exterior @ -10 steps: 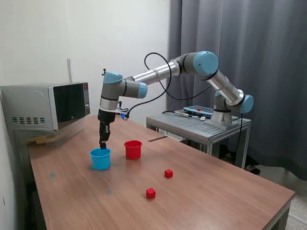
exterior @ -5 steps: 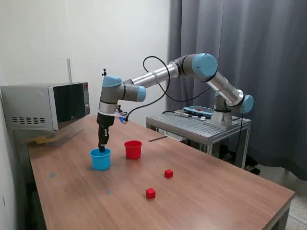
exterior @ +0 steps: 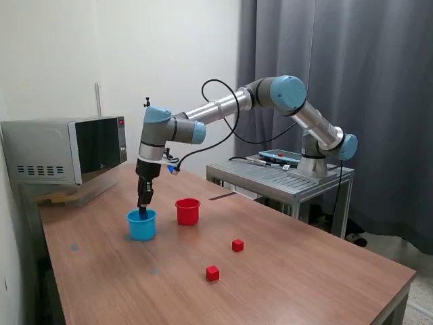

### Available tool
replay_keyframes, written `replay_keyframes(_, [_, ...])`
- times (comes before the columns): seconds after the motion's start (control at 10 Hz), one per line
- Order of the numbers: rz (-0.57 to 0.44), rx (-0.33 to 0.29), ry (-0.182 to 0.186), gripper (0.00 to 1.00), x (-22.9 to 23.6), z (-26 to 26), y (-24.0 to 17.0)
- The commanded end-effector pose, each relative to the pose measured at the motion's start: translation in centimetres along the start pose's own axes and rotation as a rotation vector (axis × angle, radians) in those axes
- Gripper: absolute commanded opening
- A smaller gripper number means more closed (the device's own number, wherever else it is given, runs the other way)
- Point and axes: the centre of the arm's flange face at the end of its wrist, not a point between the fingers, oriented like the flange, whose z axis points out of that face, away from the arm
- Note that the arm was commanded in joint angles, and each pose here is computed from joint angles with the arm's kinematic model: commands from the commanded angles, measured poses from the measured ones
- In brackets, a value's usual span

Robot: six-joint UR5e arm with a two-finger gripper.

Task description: Place red objects in the red bin, and blue objects in the blue bin.

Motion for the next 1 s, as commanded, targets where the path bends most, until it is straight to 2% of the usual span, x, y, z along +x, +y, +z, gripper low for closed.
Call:
replay_keyframes(0.0, [0.002, -0.003, -0.001, 1.00, -0.1, 0.0, 0.1])
replay_keyframes(0.4, [-0.018, 0.002, 0.001, 1.00, 1.4, -1.0, -0.7])
replay_keyframes(0.6, [-0.098, 0.001, 0.013, 1.00, 6.9, -7.5, -5.0])
replay_keyframes(0.7, [-0.132, 0.032, 0.008, 1.00, 9.6, -8.2, -8.1])
replay_keyframes(0.9, [-0.118, 0.106, -0.001, 1.00, 14.7, -9.1, -13.3])
